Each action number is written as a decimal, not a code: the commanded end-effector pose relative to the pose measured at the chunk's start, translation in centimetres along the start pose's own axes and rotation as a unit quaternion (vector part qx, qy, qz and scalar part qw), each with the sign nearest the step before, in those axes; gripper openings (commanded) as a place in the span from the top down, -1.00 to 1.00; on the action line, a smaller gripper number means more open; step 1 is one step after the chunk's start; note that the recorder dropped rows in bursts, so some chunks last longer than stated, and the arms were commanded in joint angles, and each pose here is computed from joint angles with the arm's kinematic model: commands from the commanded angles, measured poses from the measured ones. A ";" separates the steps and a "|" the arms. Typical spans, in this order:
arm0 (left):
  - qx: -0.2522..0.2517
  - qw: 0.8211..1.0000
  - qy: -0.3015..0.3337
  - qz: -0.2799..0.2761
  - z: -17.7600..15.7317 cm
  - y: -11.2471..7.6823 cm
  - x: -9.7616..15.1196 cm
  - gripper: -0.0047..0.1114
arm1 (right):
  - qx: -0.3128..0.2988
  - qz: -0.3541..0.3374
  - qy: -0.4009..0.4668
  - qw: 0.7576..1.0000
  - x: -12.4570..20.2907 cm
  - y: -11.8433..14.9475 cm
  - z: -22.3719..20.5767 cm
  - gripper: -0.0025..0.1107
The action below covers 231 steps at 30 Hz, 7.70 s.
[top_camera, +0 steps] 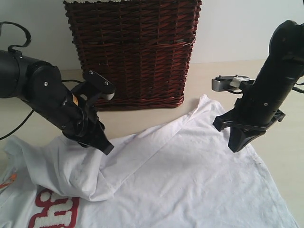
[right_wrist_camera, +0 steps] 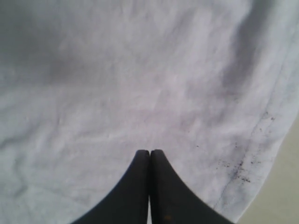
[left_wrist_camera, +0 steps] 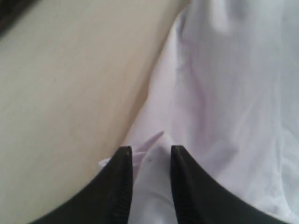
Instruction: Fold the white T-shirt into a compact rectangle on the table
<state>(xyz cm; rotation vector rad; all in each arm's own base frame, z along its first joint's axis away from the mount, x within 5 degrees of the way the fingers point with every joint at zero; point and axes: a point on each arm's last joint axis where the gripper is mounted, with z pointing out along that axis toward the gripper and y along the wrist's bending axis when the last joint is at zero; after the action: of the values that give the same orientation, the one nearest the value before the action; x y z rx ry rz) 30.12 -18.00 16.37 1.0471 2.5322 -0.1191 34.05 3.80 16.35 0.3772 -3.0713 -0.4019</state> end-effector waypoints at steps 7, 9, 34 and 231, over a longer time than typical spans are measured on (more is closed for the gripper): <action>0.019 0.998 0.061 0.012 1.3 -0.2 1.1 0.92 | -0.002 -0.003 -0.007 1.000 0.0 0.1 -0.5 0.96; 0.020 0.998 0.061 0.011 1.0 -0.2 1.0 0.92 | -0.002 -0.003 -0.007 1.000 0.0 0.1 -0.5 0.96; -0.157 0.974 -0.088 -0.137 -9.5 7.5 1.1 0.92 | -0.006 -0.001 -0.010 1.000 -0.1 0.1 -0.5 0.96; 0.054 0.975 0.204 0.075 -4.8 14.0 9.0 0.87 | 0.088 0.024 -0.063 0.994 -2.1 -2.7 2.6 0.85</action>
<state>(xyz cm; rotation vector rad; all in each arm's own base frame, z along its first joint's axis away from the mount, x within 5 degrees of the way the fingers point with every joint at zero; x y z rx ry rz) 34.14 -1.17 17.74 1.1893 2.8002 -0.0380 36.34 2.59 12.06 0.2737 -3.1982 -0.1701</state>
